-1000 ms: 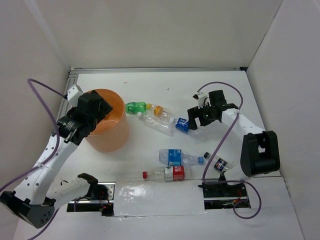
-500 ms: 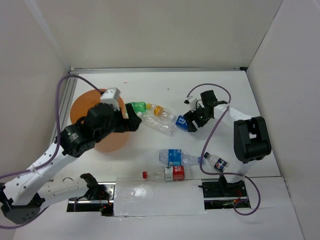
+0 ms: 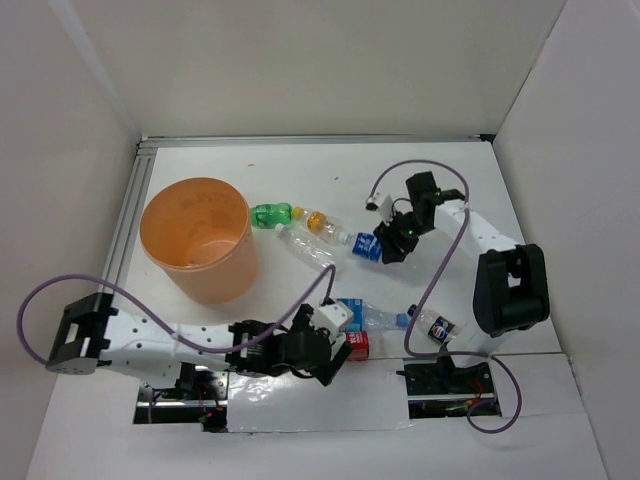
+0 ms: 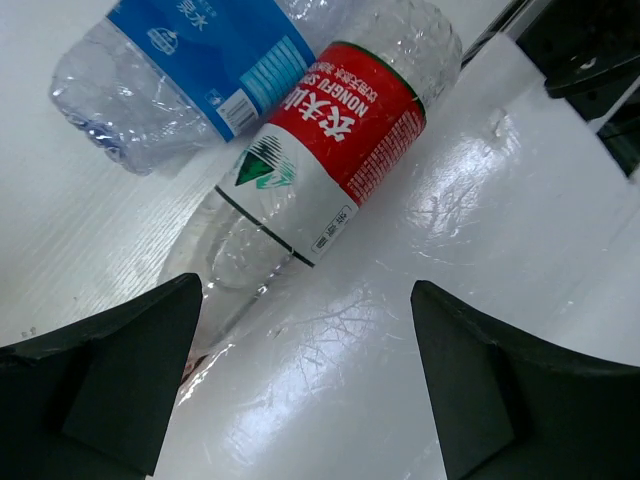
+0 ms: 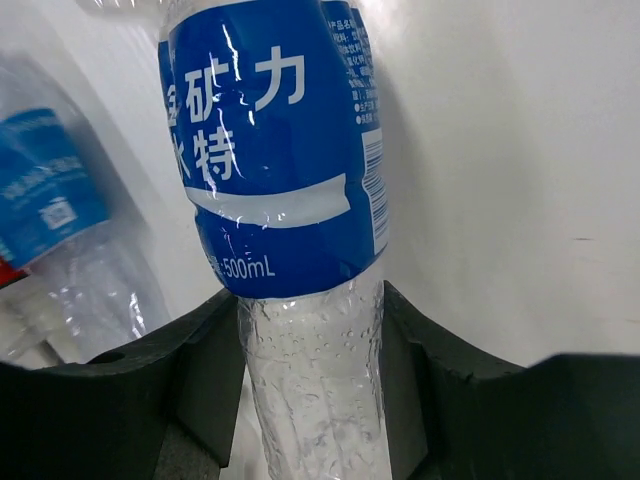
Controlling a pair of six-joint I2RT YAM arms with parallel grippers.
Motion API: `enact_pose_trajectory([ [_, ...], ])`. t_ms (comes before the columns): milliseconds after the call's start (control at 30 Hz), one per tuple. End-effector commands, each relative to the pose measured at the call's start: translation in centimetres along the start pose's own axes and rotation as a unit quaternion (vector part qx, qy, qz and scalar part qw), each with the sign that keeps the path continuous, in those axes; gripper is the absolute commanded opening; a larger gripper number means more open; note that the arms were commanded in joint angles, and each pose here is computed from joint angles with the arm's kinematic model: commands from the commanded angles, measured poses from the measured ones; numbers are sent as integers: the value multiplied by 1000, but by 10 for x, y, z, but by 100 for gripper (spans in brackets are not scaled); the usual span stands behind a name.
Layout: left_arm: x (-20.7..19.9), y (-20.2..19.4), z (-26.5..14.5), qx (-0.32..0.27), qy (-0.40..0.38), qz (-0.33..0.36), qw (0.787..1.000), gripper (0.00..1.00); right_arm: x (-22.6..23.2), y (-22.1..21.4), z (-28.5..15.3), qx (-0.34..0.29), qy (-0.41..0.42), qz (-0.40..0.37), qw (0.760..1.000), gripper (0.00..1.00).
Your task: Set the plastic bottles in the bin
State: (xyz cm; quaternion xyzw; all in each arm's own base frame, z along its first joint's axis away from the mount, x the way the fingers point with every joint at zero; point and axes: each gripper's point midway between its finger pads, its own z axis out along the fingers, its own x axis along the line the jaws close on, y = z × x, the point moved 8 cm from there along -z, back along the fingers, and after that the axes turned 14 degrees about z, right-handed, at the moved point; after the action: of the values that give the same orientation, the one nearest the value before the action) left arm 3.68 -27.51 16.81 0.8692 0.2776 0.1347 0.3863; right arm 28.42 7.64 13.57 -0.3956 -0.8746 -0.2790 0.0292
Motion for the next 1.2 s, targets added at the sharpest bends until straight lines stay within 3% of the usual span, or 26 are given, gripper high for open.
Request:
enact_pose_trajectory([
  [0,-13,13,15,-49,38,-27,998,99,25,53,-76,-96,6,-81,992,16],
  [33,-17,12,16,-52,38,-23,998,99,32,79,-104,-140,-3,-109,984,16],
  [133,-24,12,19,-66,46,-12,997,99,53,116,-137,-189,3,-145,971,16],
  [167,-28,10,21,-66,43,-2,997,99,72,142,-158,-228,8,-183,956,16],
  [233,-28,3,26,-57,58,10,997,99,89,169,-166,-258,21,-208,943,16],
  [300,-25,-2,28,-45,68,20,996,100,118,208,-177,-315,48,-260,911,16],
  [367,-26,-6,29,-42,80,25,996,100,145,230,-185,-355,110,-265,890,17],
  [400,-27,-12,28,-36,79,24,996,100,156,250,-179,-382,135,-283,869,16],
  [433,-25,-12,28,-36,86,22,995,100,168,257,-174,-388,169,-259,868,16],
  [600,-22,-26,23,-35,105,8,994,100,247,305,-153,-418,276,-296,813,16],
  [633,-20,-27,22,-38,110,3,993,100,263,312,-116,-388,311,-291,817,16],
  [733,-21,-34,20,-34,113,6,993,100,305,316,-88,-360,365,-288,809,16],
  [867,-19,-37,20,-30,132,10,991,100,331,317,-29,-331,387,-273,816,19],
  [933,-21,-37,19,-30,136,13,990,100,336,313,-7,-312,394,-257,825,29],
  [967,-20,-37,19,-33,140,13,990,100,342,310,-5,-307,394,-255,828,42],
  [1067,-21,-34,20,-37,145,9,989,100,339,311,1,-302,382,-248,837,100],
  [1167,-21,-30,22,-45,151,22,987,100,314,327,-36,-350,334,-229,845,100],
])
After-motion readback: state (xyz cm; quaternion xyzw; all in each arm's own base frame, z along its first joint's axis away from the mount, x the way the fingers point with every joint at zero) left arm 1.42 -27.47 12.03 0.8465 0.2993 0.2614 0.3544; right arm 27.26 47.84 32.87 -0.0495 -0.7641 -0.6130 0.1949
